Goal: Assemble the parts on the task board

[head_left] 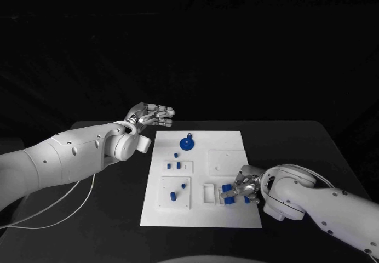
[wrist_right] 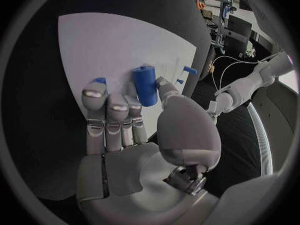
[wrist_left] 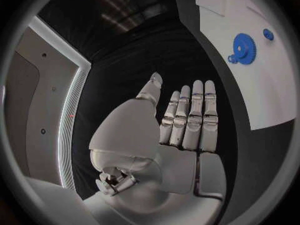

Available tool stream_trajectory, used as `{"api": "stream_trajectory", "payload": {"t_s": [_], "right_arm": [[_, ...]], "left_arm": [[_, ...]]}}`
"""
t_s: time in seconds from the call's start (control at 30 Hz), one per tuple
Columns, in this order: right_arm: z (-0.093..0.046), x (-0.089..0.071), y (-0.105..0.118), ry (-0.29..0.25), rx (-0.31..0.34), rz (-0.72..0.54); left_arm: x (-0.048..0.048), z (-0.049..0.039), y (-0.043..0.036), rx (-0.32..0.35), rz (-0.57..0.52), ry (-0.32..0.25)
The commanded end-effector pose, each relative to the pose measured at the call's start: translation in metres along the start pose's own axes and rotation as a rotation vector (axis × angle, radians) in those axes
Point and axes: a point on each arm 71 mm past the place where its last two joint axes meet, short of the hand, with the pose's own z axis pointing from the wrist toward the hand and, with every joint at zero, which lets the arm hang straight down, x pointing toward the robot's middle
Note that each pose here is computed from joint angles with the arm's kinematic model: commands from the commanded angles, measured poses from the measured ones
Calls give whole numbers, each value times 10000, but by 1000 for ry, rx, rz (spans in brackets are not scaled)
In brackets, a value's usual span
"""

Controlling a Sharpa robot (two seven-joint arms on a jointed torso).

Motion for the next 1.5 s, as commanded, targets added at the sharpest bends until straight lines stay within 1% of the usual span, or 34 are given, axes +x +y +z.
{"api": "stream_trajectory", "payload": {"t_s": [0.03, 0.13, 0.33, 0.47, 0.6, 0.73, 1.0, 1.2, 1.3, 1.5], "right_arm": [[43, 89, -115, 8, 69, -5], [33, 84, -120, 1, 69, 20], [-24, 66, -110, 5, 59, 95], [-85, -19, -50, 8, 42, 144], [-136, -99, 30, 29, 23, 194], [-164, -150, 97, 47, 8, 214], [-171, -164, 213, 85, -18, 195], [-146, -153, 247, 105, -22, 141], [-129, -133, 259, 109, -20, 112], [-59, -40, 287, 124, -13, 65]], "left_arm": [[27, 3, -5, 1, -3, 18], [26, 3, -4, 0, -3, 18], [15, 1, 0, -4, -1, 17], [3, 2, 5, -8, 1, 12], [1, 4, 7, -11, 2, 11], [11, 9, 9, -15, 2, 12], [45, 23, 12, -24, 1, 17], [75, 35, 10, -26, 0, 22], [86, 39, 9, -27, 0, 25], [116, 50, 7, -28, -2, 33]]}}
